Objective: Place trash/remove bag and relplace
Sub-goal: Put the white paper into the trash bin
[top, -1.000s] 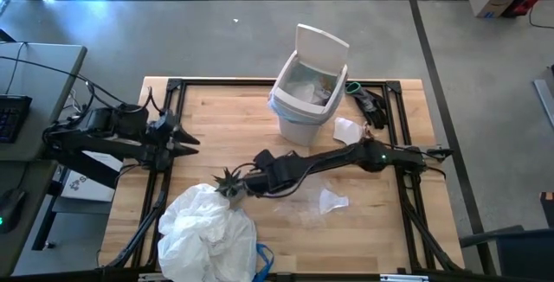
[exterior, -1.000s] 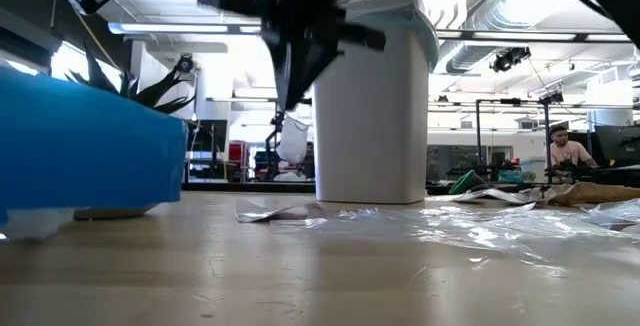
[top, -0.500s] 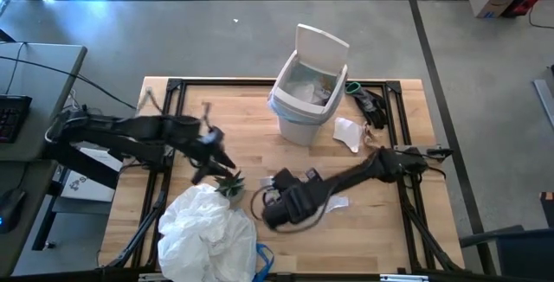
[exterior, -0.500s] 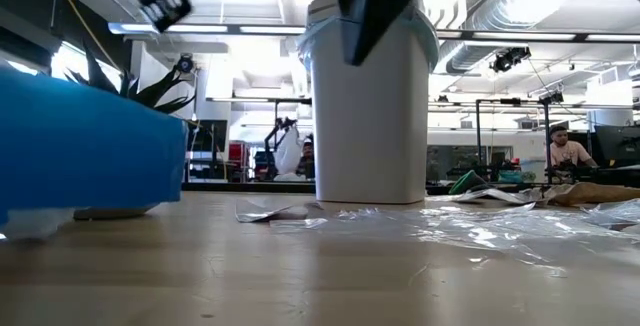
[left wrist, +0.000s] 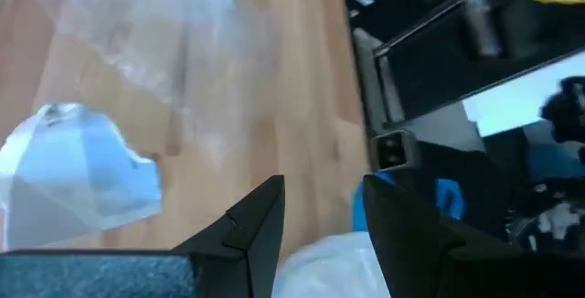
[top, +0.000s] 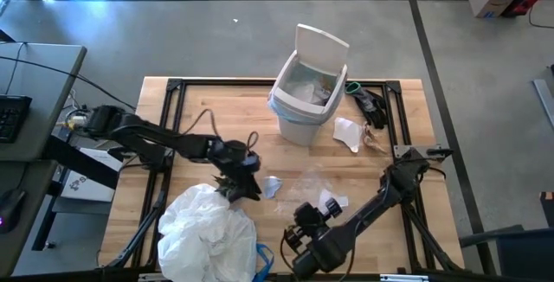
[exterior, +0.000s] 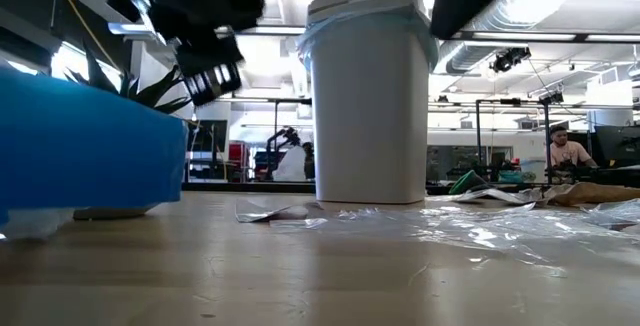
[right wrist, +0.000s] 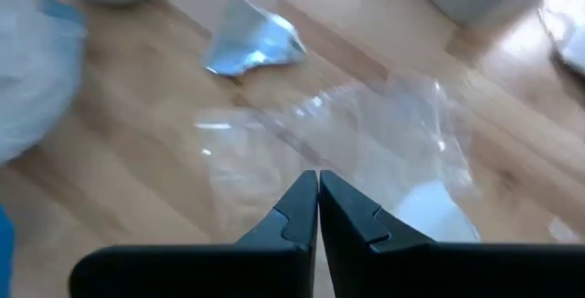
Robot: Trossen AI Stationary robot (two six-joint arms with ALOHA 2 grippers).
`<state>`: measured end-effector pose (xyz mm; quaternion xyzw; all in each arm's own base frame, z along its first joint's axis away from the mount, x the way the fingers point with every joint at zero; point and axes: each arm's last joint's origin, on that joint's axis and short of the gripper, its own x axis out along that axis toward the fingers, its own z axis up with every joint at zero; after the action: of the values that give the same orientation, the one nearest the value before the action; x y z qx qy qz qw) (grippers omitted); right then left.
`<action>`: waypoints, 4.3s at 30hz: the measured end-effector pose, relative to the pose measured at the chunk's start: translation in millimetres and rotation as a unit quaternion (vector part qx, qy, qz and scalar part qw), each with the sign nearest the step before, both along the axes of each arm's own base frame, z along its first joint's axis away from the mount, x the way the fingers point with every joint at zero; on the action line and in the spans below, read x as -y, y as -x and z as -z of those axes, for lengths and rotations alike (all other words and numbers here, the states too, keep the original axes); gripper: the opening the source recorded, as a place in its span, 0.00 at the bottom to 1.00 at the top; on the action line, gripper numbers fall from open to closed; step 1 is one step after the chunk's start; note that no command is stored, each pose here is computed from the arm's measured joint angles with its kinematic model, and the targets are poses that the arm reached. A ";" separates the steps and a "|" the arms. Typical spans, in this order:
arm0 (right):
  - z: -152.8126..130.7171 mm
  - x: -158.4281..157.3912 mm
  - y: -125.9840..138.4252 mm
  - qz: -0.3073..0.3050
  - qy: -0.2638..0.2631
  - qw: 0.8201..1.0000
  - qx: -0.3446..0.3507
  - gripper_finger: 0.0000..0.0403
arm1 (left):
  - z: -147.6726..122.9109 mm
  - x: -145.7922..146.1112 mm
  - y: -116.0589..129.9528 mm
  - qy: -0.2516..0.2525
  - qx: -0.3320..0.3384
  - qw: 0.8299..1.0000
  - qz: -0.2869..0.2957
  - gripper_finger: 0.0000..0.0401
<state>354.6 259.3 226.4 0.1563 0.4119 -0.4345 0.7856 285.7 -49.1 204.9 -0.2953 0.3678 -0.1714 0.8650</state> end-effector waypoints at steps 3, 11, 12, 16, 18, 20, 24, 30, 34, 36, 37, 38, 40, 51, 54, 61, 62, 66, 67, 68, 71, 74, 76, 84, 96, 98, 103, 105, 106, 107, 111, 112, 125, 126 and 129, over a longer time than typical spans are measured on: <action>8.1 4.6 -0.2 0.015 -0.015 0.999 -0.028 0.00 | 9.7 -9.6 -10.5 -0.016 -0.032 0.999 -0.024 0.33; 25.8 16.0 -11.0 0.018 -0.024 0.999 -0.036 0.05 | 27.0 -37.0 -20.9 -0.031 -0.092 0.994 -0.045 0.33; 26.1 16.9 -13.9 0.014 -0.029 0.999 -0.031 0.08 | 29.0 -38.0 -20.5 -0.032 -0.098 0.994 -0.044 0.33; 26.5 20.7 -21.3 0.005 -0.035 0.999 -0.022 0.19 | 34.3 -39.1 -17.0 -0.044 -0.122 0.991 -0.033 0.33; 26.4 22.7 -22.4 0.006 -0.034 0.999 -0.023 0.24 | 34.2 -38.8 -16.6 -0.047 -0.121 0.991 -0.028 0.33; 26.3 24.1 -23.0 0.007 -0.030 0.999 -0.022 0.27 | 33.8 -36.9 -15.3 -0.047 -0.125 0.991 -0.024 0.33; 25.9 26.4 -25.0 0.009 -0.021 1.000 -0.012 0.31 | 35.7 -34.5 -12.5 -0.051 -0.138 0.989 -0.012 0.33; 31.5 42.7 -39.5 0.020 -0.022 1.000 0.010 0.36 | 37.1 -34.2 -10.9 -0.049 -0.144 0.988 0.001 0.33; 52.0 57.8 -56.9 0.027 -0.076 0.996 0.025 0.37 | 43.9 -34.5 -12.3 -0.058 -0.154 0.986 0.002 0.33; 63.6 63.4 -62.6 0.034 -0.094 0.994 0.043 0.37 | 50.6 -35.1 -12.7 -0.072 -0.167 0.983 0.000 0.31; 68.7 66.3 -64.2 0.040 -0.097 0.993 0.049 0.37 | 53.5 -35.3 -13.4 -0.075 -0.170 0.983 0.001 0.31; 73.5 69.0 -65.1 0.047 -0.099 0.992 0.055 0.37 | 56.8 -35.6 -14.0 -0.076 -0.175 0.982 0.001 0.30; 81.2 72.7 -66.0 0.061 -0.106 0.990 0.065 0.37 | 61.6 -35.5 -15.9 -0.075 -0.177 0.981 0.003 0.27; 101.7 88.1 -52.2 0.125 -0.132 0.979 0.092 0.37 | 74.7 -35.7 -22.5 -0.088 -0.170 0.981 0.010 0.18; 100.8 97.3 -39.3 0.142 -0.139 0.973 0.121 0.37 | 74.6 -35.7 -22.9 -0.089 -0.168 0.982 0.009 0.18; 114.1 126.9 -13.8 0.136 -0.238 0.918 0.286 0.37 | 73.7 -35.7 -24.6 -0.091 -0.155 0.984 0.011 0.18; 116.7 130.7 -10.7 0.135 -0.253 0.909 0.303 0.37 | 73.7 -35.7 -24.7 -0.091 -0.155 0.984 0.011 0.18; 121.8 140.5 -5.7 0.142 -0.293 0.889 0.322 0.37 | 73.4 -35.8 -25.3 -0.092 -0.152 0.984 0.009 0.18; 121.6 141.5 -6.3 0.143 -0.296 0.888 0.323 0.37 | 73.3 -35.8 -25.5 -0.092 -0.151 0.984 0.009 0.18; 121.0 142.6 -7.4 0.143 -0.298 0.887 0.323 0.37 | 73.1 -35.8 -25.6 -0.092 -0.150 0.984 0.009 0.18; 116.4 146.8 -14.5 0.130 -0.302 0.889 0.319 0.37 | 72.7 -35.8 -26.3 -0.092 -0.145 0.985 0.009 0.18; 112.1 153.2 -20.4 0.129 -0.303 0.890 0.316 0.37 | 74.9 -35.7 -27.5 -0.092 -0.144 0.985 0.009 0.18; 112.1 157.6 -21.2 0.135 -0.299 0.894 0.305 0.37 | 79.2 -35.6 -28.5 -0.089 -0.148 0.985 0.011 0.18; 113.1 159.1 -21.3 0.136 -0.312 0.894 0.291 0.37 | 103.2 -25.5 -35.9 -0.074 -0.157 0.984 0.035 0.18; 113.0 155.8 -23.0 0.128 -0.314 0.891 0.302 0.25 | 101.4 -23.5 -38.9 -0.072 -0.136 0.988 0.032 0.08; 112.9 155.7 -22.9 0.127 -0.308 0.893 0.303 0.17 | 101.4 -23.5 -39.1 -0.073 -0.135 0.988 0.031 0.06; 112.8 155.9 -23.0 0.113 -0.297 0.900 0.300 0.02 | 101.5 -23.6 -39.1 -0.073 -0.134 0.988 0.031 0.05; 112.9 155.9 -22.9 0.111 -0.295 0.901 0.299 0.02 | 101.4 -23.6 -39.1 -0.073 -0.134 0.988 0.031 0.05; 112.8 155.8 -23.0 0.105 -0.291 0.903 0.298 0.01 | 100.4 -23.7 -39.1 -0.074 -0.133 0.988 0.030 0.05; 112.4 154.8 -23.1 0.101 -0.289 0.904 0.299 0.00 | 99.9 -24.5 -39.0 -0.073 -0.133 0.988 0.028 0.05; 110.2 150.5 -24.0 0.088 -0.279 0.903 0.314 0.00 | 89.5 -28.6 -36.0 -0.072 -0.132 0.989 0.014 0.05; 109.6 148.9 -24.0 0.084 -0.278 0.903 0.317 0.00 | 84.7 -29.0 -35.1 -0.072 -0.127 0.989 0.012 0.05; 58.5 132.3 -12.4 0.020 -0.189 0.905 0.380 0.00 | -12.3 -28.5 -2.4 -0.076 -0.006 0.997 0.007 0.11; 49.6 132.2 -10.3 0.013 -0.177 0.904 0.388 0.00 | -20.9 -26.0 1.5 -0.074 0.010 0.997 0.010 0.12; 18.8 133.3 -2.0 -0.008 -0.135 0.900 0.415 0.00 | -43.8 -16.9 13.8 -0.070 0.055 0.996 0.023 0.13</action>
<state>356.6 126.0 207.6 0.4237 0.1048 -0.2639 0.8602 272.0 -32.2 248.7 -0.2158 0.3371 -0.1812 0.8983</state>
